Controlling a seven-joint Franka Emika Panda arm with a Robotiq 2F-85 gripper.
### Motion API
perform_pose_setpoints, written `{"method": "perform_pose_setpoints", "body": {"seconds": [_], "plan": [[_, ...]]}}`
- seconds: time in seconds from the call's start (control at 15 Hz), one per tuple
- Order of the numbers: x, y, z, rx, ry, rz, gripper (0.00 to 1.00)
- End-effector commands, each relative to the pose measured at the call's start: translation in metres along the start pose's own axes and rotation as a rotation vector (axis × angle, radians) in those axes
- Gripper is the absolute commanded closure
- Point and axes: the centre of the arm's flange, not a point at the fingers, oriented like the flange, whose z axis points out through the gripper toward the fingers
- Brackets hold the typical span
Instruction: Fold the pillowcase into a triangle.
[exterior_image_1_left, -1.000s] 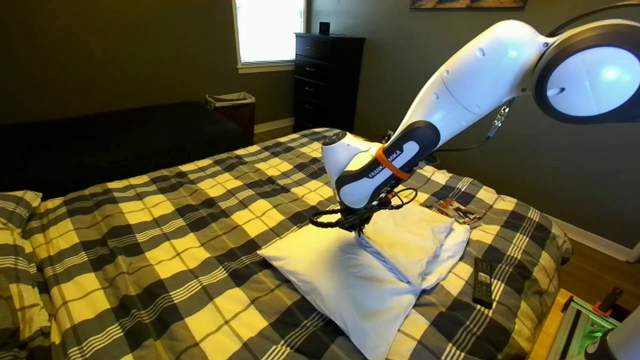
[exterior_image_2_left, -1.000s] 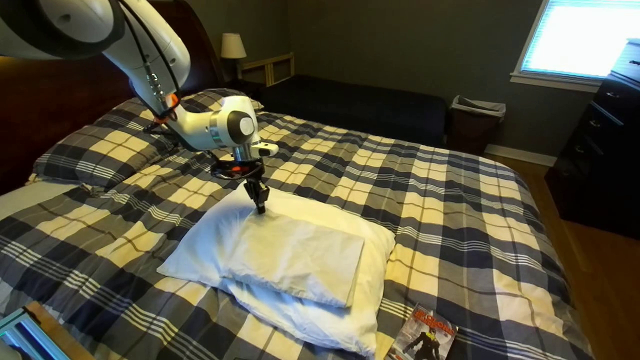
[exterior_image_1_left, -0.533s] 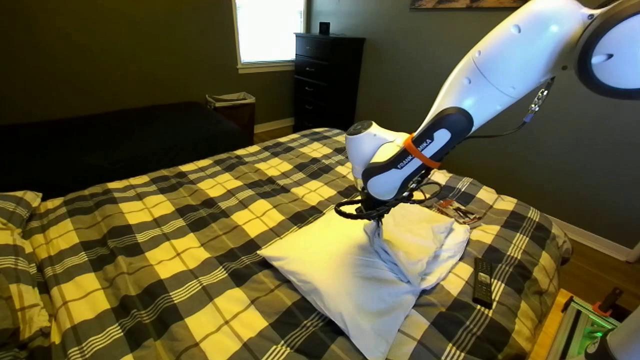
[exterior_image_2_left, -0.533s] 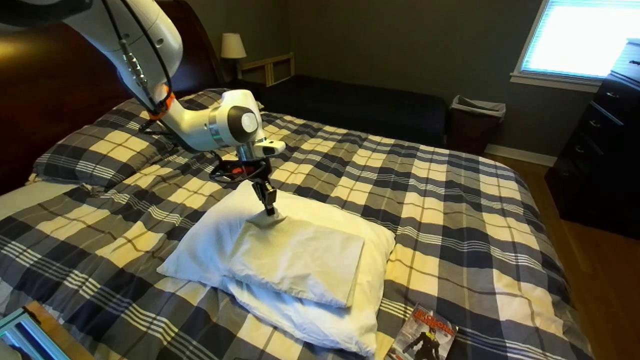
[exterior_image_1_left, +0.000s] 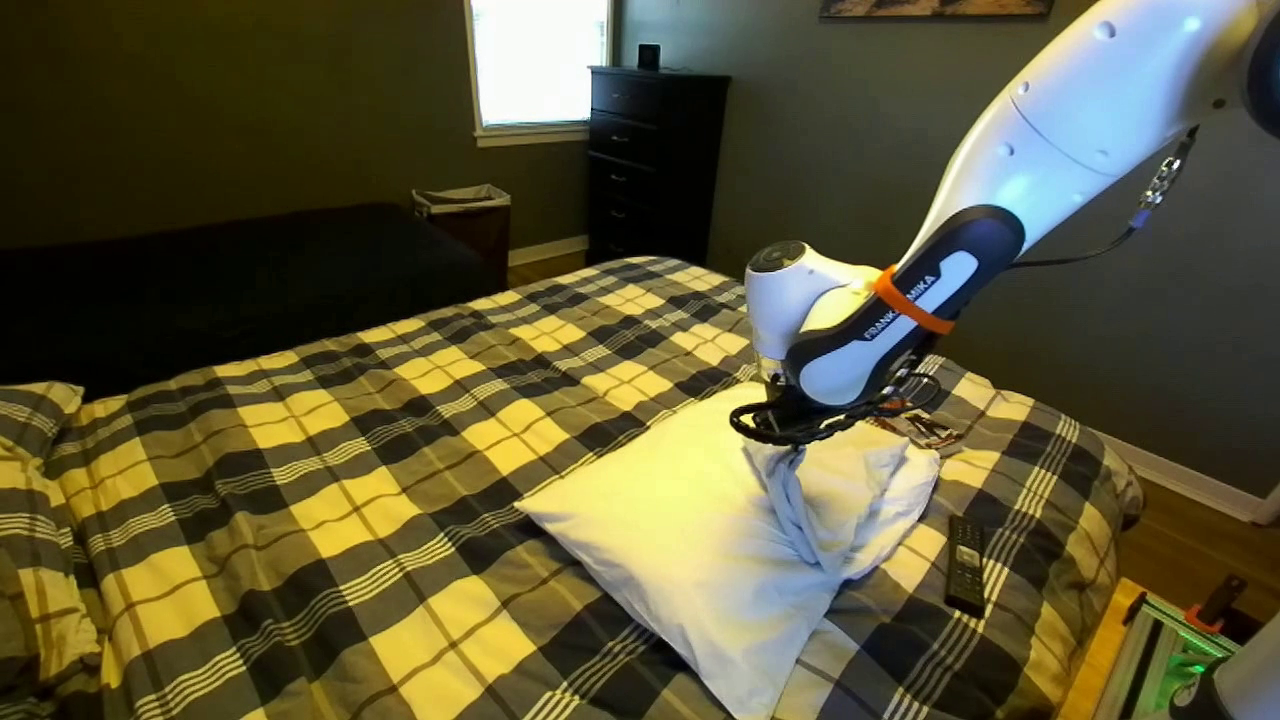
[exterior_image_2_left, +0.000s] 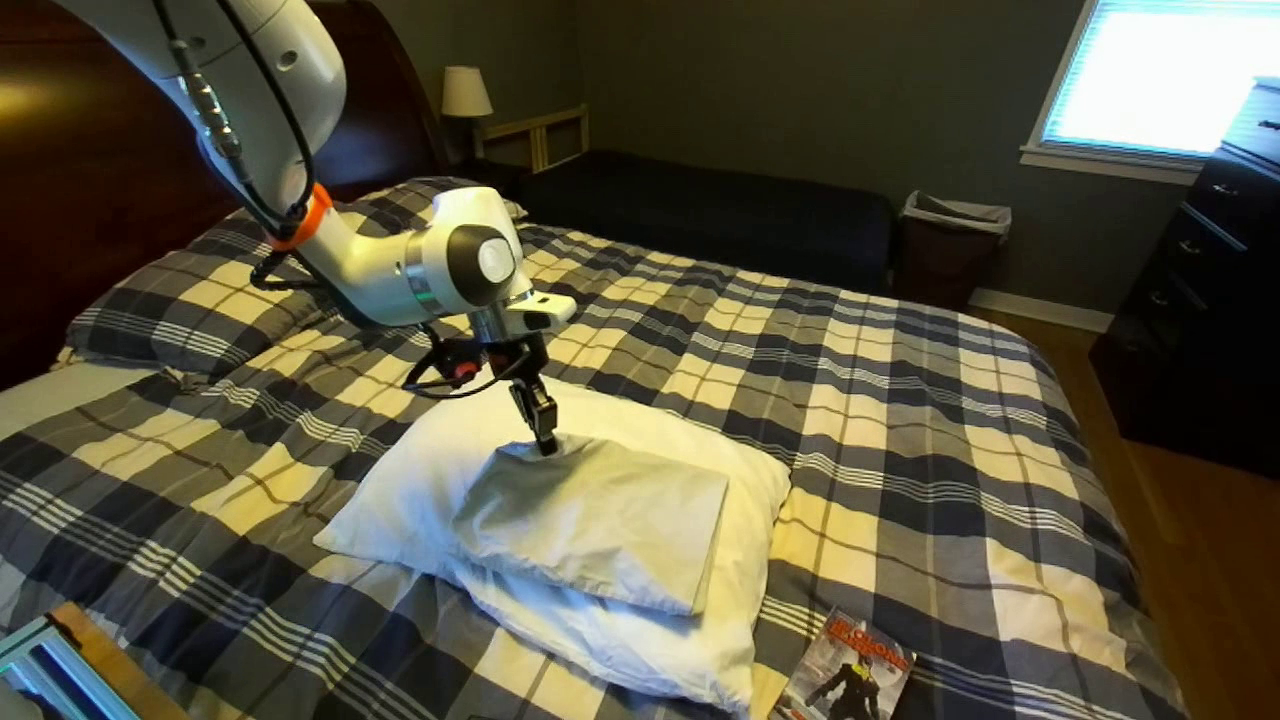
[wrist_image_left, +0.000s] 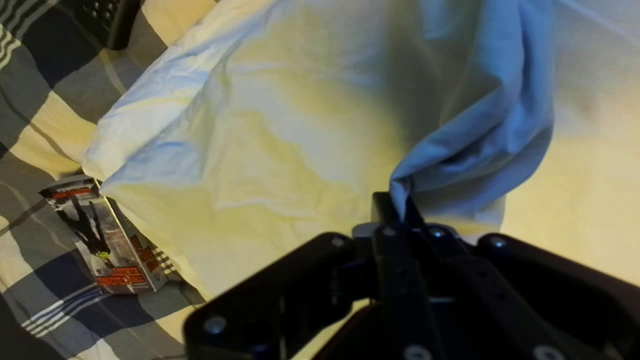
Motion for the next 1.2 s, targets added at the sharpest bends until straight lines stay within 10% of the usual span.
{"method": "perform_pose_setpoints", "body": {"seconds": [0.0,1.13], "plan": [[-0.001,0.002,-0.001,0.002,-0.001,0.002,0.97],[0.028,0.086,0.051,-0.054,-0.012,0.147,0.99]]}}
